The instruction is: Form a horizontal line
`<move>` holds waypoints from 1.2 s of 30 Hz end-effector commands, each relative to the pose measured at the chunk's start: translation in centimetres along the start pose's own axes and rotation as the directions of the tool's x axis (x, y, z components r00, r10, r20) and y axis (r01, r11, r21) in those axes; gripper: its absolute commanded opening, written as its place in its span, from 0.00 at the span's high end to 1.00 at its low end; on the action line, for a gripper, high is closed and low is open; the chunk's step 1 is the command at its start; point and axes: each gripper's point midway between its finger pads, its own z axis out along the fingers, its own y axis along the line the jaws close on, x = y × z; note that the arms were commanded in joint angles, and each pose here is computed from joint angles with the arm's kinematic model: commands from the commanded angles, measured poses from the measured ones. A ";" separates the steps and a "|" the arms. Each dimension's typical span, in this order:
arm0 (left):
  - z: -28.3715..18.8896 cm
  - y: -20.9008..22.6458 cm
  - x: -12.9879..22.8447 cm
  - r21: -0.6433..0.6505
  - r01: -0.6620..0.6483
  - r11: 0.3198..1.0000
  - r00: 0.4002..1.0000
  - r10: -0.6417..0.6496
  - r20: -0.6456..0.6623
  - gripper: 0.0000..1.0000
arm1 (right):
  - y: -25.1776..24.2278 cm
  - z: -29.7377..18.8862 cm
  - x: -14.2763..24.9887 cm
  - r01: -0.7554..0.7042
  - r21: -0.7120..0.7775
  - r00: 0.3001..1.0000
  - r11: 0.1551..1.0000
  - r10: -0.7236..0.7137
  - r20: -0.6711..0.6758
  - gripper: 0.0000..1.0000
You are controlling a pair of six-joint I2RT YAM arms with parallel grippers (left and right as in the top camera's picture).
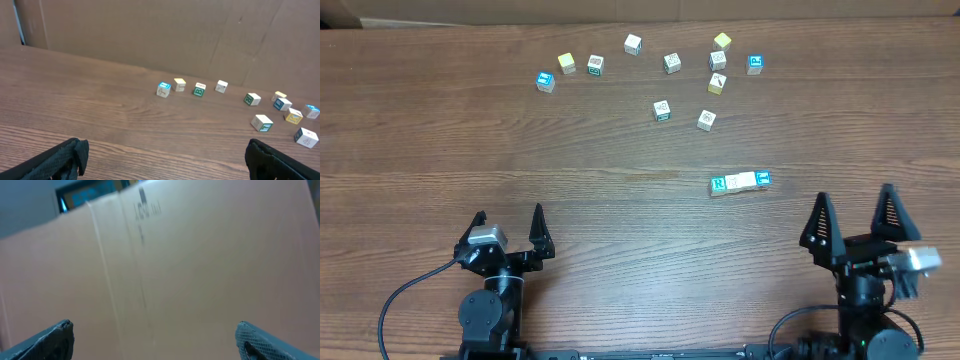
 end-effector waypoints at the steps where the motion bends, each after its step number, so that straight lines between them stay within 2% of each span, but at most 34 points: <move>1: 0.0 0.0 -0.1 0.004 -0.022 1.000 1.000 0.022 0.007 0.00 | -0.6 -0.2 2.0 -0.005 0.010 0.999 1.000 0.005 -0.044 0.00; 12: 0.0 0.0 -0.1 0.003 -0.022 1.000 1.000 0.022 0.007 0.00 | -2.9 -1.1 7.8 -0.027 0.084 0.978 0.996 0.044 -0.202 0.00; 19: 0.0 0.0 -0.1 0.004 -0.021 1.000 1.000 0.021 0.007 0.00 | -3.4 -1.7 10.0 0.118 0.066 0.948 0.991 -0.092 -0.304 0.00; 25: 0.0 0.0 -0.1 0.003 -0.022 1.000 1.000 0.022 0.007 0.00 | -3.9 -2.8 12.8 0.304 -0.009 0.861 0.953 -0.279 -0.425 0.00; 36: 0.0 0.0 -0.1 0.003 -0.022 1.000 1.000 0.022 0.007 0.00 | -5.3 -3.1 12.9 0.340 0.055 0.849 0.939 -0.282 -0.446 0.00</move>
